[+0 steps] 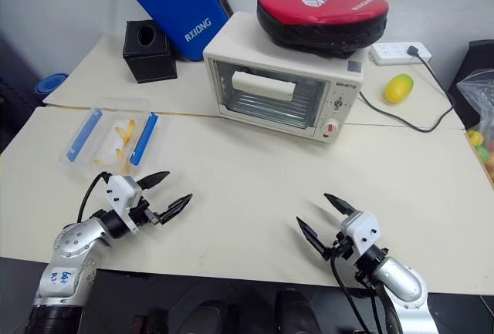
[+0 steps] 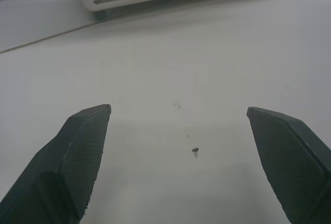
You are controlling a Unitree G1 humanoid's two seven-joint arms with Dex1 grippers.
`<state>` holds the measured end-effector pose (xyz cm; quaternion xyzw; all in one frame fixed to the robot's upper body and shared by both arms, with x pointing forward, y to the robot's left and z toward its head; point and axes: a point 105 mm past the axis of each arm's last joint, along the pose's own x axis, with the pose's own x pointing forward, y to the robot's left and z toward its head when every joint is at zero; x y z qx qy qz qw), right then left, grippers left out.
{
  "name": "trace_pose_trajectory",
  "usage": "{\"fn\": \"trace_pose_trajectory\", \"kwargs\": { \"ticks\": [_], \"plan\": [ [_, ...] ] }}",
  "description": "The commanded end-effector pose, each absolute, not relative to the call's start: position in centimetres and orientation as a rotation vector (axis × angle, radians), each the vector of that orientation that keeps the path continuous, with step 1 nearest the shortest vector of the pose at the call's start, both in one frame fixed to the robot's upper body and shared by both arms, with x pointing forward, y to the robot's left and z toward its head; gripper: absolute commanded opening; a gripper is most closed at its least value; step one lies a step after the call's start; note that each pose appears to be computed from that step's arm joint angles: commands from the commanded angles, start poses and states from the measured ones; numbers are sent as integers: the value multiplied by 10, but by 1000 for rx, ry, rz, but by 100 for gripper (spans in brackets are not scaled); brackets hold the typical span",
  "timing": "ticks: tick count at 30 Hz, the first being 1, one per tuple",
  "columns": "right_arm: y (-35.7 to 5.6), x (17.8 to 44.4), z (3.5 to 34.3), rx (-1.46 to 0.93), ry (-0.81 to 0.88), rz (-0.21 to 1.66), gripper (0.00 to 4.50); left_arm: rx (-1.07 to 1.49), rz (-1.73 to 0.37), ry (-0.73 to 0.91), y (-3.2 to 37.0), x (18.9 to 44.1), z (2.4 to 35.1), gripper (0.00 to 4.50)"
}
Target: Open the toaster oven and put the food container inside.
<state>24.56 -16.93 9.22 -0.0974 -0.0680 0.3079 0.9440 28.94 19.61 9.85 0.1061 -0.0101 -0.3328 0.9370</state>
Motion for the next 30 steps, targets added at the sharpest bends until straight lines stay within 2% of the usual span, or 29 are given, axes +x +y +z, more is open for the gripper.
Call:
{"fn": "trace_pose_trajectory", "kwargs": {
  "ticks": [1, 4, 7, 10, 15, 18, 30],
  "plan": [
    [-163, 251, 110, -183, -200, 627, 446, 242, -672, -55, 199, 292, 110, 450],
    [-152, 261, 131, -135, -228, 679, 446, 158, -718, -99, 196, 290, 128, 450],
    [-138, 281, 163, -95, -242, 758, 446, 35, -905, -145, 193, 275, 162, 450],
    [-133, 305, 189, -65, -237, 761, 446, 34, -961, -162, 199, 275, 185, 450],
    [-128, 338, 214, -57, -233, 749, 446, 26, -1018, -192, 198, 277, 210, 450],
    [-129, 356, 224, -41, -240, 710, 446, 38, -1029, -212, 194, 279, 218, 450],
    [-106, 371, 242, -65, -307, 774, 446, -11, -1024, -234, 184, 278, 221, 450]
  ]
}}
